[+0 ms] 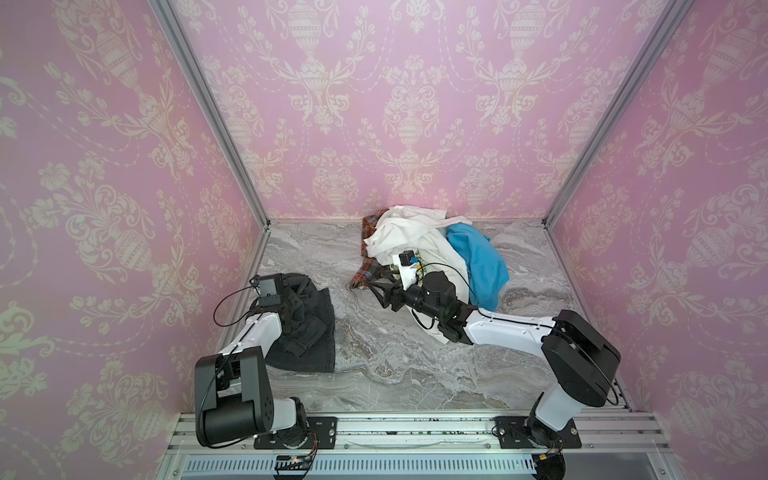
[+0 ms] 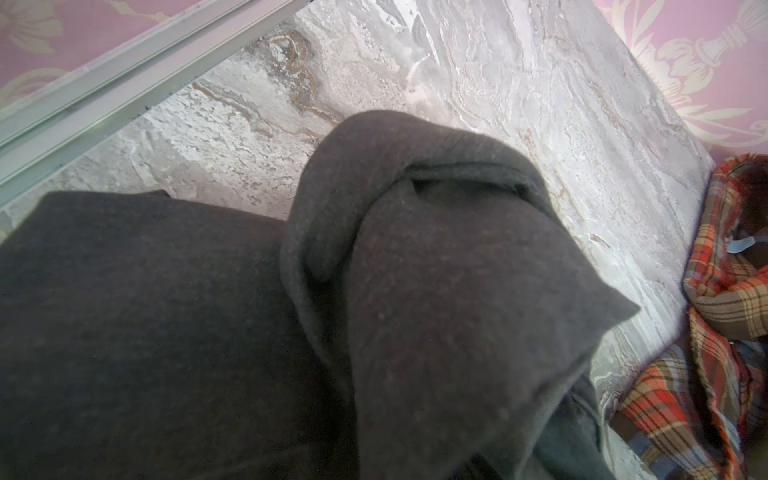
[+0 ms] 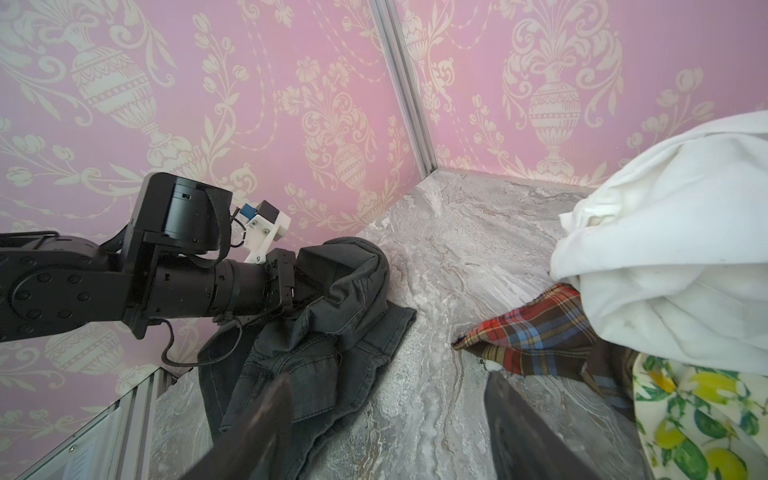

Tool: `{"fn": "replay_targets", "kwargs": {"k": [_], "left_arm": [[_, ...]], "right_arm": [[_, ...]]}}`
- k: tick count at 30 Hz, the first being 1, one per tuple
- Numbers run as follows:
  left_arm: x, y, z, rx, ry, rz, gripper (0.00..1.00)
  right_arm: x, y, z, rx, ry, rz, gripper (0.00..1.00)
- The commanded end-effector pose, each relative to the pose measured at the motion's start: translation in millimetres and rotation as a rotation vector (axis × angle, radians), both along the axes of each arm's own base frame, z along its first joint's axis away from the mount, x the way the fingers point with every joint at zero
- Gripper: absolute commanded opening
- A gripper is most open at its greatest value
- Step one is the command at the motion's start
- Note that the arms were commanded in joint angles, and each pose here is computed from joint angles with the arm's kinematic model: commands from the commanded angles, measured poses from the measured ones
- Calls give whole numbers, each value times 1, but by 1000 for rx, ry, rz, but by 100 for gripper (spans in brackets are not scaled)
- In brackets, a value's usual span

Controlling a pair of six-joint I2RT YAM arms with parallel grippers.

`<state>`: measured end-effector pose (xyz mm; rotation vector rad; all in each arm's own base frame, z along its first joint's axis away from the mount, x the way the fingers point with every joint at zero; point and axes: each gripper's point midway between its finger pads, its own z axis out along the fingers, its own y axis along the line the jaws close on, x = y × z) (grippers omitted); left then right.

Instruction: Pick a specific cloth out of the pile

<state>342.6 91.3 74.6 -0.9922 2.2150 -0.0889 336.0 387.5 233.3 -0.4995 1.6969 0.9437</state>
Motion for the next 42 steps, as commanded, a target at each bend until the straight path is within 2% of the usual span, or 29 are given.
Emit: {"fn": "replay_targets", "kwargs": {"k": [1,3,5,6,8,9,12,17,25,30,32,35,38,42], "left_arm": [[-16,19,-6,85,111,5,9],[-14,22,-1,100,95,-5,12],[-12,25,5,120,80,-14,21],[-10,24,8,122,78,-21,34],[-10,20,9,102,80,-39,53],[-3,18,21,97,53,-49,59],[-5,14,31,70,47,-42,79],[-16,-1,47,19,44,-51,99],[-35,-36,59,-49,28,-139,99],[-32,-77,71,19,-11,-270,99],[-29,-88,69,11,-8,-289,100],[-28,-103,55,-41,1,-295,99],[-43,-108,19,-96,65,-283,99],[-59,-103,-9,-94,160,-254,99]], "right_arm": [[-4,-9,11,-15,-55,-2,76],[-4,-13,12,-21,-59,-1,78],[-4,-17,11,-23,-48,2,80],[-4,-19,13,-22,-46,5,81],[-4,-22,12,-31,-38,1,83],[-4,-24,13,-35,-36,1,84],[-3,-31,14,-34,-30,-11,85],[-1,-39,17,-38,-18,-24,86],[-1,-49,16,-66,26,-25,87],[5,-70,12,-127,70,-75,88],[9,-84,11,-153,82,-113,89],[15,-111,12,-190,97,-188,91],[20,-144,17,-197,113,-267,93],[26,-181,24,-214,127,-354,95]]}}
